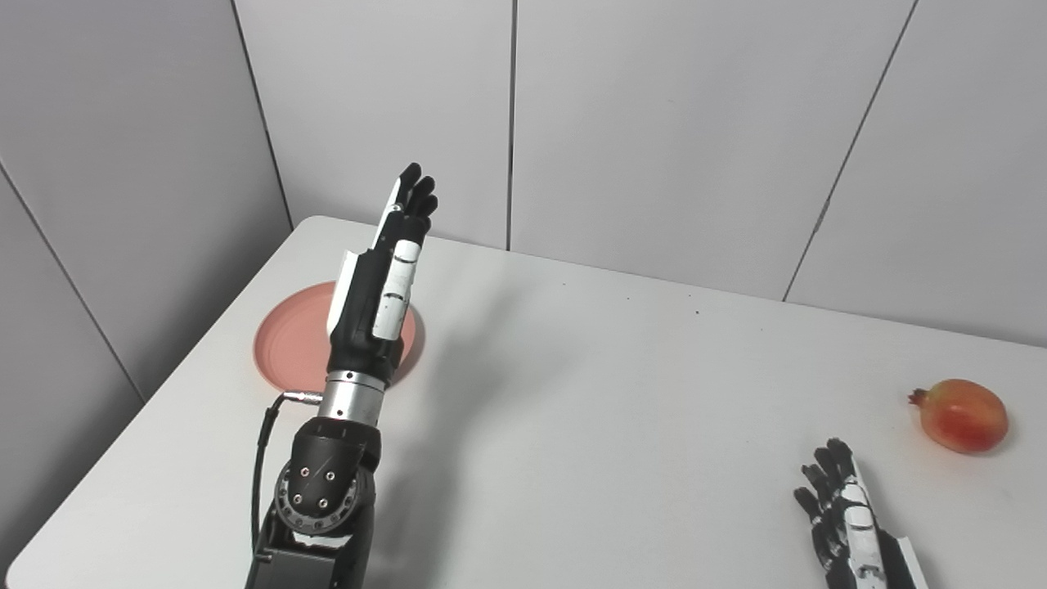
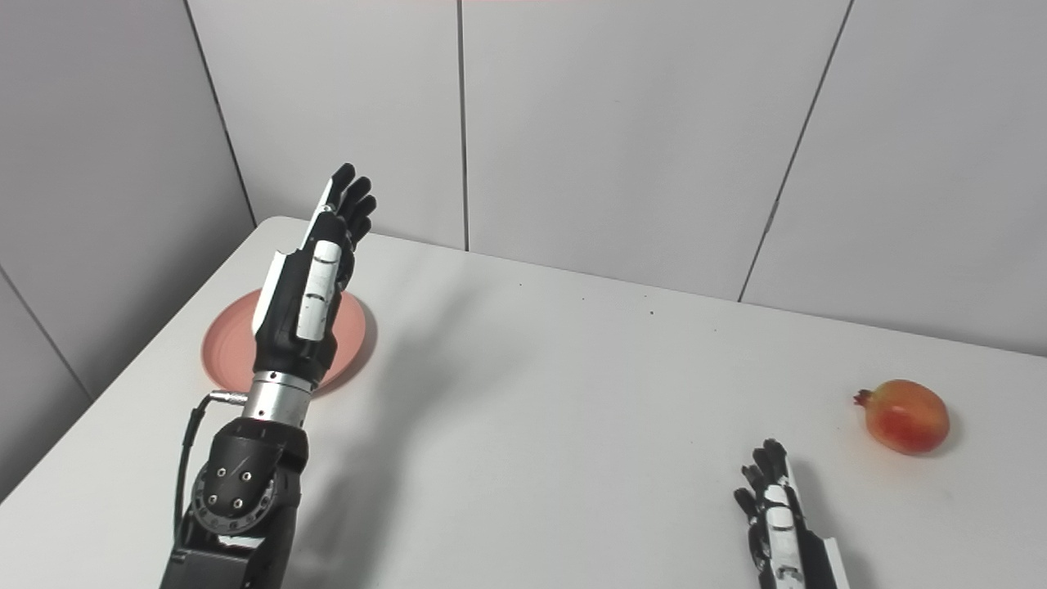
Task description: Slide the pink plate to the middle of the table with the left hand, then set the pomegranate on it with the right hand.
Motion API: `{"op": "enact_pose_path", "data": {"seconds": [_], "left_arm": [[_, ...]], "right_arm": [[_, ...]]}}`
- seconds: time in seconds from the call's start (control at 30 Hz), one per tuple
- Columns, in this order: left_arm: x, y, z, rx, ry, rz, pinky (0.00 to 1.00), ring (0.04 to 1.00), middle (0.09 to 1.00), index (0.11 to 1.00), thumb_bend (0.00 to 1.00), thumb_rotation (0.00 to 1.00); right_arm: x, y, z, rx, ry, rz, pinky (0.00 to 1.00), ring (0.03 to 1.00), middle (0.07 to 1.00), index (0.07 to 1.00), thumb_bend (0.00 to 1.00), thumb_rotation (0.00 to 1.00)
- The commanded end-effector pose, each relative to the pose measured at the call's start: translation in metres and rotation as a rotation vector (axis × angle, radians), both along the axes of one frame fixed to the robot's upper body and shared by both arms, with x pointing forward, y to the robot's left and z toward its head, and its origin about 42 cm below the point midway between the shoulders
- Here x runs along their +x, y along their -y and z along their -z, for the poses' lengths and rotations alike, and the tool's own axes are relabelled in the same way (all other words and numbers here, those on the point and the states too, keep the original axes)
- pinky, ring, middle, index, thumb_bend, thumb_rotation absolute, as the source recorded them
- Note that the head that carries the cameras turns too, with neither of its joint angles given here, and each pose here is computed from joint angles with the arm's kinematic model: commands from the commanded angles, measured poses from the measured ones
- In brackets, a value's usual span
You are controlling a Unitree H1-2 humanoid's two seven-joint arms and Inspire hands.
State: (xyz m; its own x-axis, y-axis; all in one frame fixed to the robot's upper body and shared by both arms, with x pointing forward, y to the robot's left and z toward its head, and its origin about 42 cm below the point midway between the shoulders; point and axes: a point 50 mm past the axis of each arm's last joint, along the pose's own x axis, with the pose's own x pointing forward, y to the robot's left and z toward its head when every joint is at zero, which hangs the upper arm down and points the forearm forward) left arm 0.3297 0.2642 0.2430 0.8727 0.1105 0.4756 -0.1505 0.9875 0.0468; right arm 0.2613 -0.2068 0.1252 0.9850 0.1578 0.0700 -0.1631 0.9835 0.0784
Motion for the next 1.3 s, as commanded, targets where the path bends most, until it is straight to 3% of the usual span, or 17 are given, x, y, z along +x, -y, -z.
{"op": "enact_pose_path", "data": {"seconds": [0.0, 0.2, 0.4, 0.7, 1.27], "left_arm": [[0.004, -0.005, -0.025, -0.003, 0.096, -0.013, 0.96, 0.955, 0.965, 0.953, 0.51, 1.00], [0.007, -0.032, -0.027, 0.016, 0.110, -0.098, 0.96, 0.951, 0.961, 0.950, 0.53, 1.00], [0.006, -0.054, -0.021, 0.004, 0.075, -0.139, 0.96, 0.954, 0.963, 0.957, 0.54, 1.00], [0.006, -0.086, -0.014, -0.051, 0.058, -0.208, 0.97, 0.960, 0.967, 0.957, 0.49, 1.00], [0.002, -0.126, 0.007, -0.134, 0.017, -0.270, 0.98, 0.971, 0.972, 0.949, 0.47, 1.00]], "right_arm": [[0.001, 0.001, -0.007, 0.001, 0.037, 0.005, 1.00, 1.000, 1.000, 1.000, 0.19, 1.00], [0.001, 0.004, -0.007, 0.002, 0.034, 0.002, 1.00, 1.000, 1.000, 1.000, 0.19, 1.00], [0.001, 0.007, -0.006, 0.006, 0.037, 0.000, 1.00, 1.000, 1.000, 1.000, 0.19, 1.00], [0.001, 0.008, -0.008, 0.004, 0.035, 0.001, 1.00, 1.000, 1.000, 1.000, 0.19, 1.00], [0.001, 0.008, -0.008, 0.014, 0.031, -0.001, 1.00, 1.000, 1.000, 1.000, 0.17, 1.00]]}}
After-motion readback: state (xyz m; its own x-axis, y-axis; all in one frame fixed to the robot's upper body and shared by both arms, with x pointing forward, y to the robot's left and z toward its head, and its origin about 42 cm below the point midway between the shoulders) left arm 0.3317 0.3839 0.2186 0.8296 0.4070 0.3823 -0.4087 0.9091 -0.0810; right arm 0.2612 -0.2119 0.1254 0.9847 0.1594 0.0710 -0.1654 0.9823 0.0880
